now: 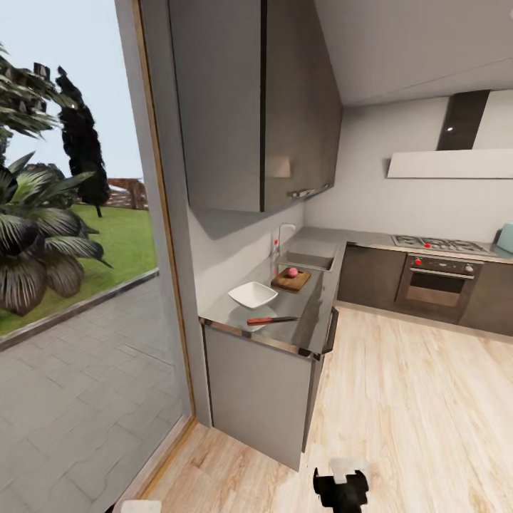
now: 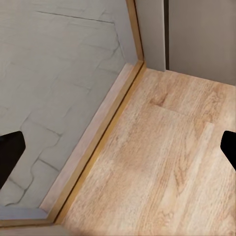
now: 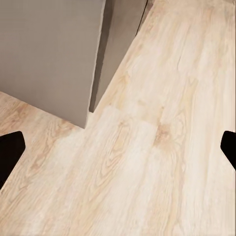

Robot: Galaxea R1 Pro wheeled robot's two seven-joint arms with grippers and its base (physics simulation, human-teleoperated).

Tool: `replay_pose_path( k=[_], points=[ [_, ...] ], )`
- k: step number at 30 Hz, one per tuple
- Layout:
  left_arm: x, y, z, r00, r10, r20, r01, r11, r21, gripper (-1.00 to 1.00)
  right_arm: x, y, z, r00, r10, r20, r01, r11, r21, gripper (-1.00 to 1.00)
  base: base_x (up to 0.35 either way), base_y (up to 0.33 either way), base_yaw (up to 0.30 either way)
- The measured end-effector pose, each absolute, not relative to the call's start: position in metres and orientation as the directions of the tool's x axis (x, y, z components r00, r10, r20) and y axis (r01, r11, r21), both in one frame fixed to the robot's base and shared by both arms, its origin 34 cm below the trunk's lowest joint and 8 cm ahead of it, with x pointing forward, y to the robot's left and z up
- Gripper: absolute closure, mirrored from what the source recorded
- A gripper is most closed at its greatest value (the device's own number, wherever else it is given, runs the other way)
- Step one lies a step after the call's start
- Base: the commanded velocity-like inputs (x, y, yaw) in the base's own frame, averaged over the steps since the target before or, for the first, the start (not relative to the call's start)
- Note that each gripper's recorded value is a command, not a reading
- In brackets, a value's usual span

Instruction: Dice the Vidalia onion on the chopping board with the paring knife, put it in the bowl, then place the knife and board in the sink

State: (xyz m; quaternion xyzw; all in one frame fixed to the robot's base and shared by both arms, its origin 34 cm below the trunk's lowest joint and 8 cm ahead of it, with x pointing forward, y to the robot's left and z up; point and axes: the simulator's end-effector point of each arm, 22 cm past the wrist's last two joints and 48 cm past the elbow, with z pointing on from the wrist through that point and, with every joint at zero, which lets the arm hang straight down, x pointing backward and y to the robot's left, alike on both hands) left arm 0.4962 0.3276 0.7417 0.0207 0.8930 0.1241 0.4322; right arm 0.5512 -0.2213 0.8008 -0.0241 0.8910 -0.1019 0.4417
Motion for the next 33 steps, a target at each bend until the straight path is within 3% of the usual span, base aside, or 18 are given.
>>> replay_pose_path(
  k=[21, 27, 33],
  points=[
    [0.49, 0.324, 0.734, -0.658, 0.142, -0.74, -0.061, 0.969, 0.241, -1.0, 0.627, -0.129, 1.083, -0.342, -0.136, -0.93, 0.129, 0.973, -0.19, -1.0, 0.0, 0.0, 0.0],
    [0.491, 0.324, 0.734, -0.658, 0.142, -0.74, -0.061, 0.969, 0.24, -1.0, 0.662, -0.144, 1.174, -0.215, -0.275, -0.937, 0.217, 0.922, -0.32, -1.0, 0.0, 0.0, 0.0],
    [0.49, 0.324, 0.734, -0.661, 0.142, -0.737, -0.06, 0.969, 0.241, -1.0, 0.707, -0.136, 1.253, -0.17, -0.25, -0.953, 0.202, 0.938, -0.282, -1.0, 0.0, 0.0, 0.0]
  ],
)
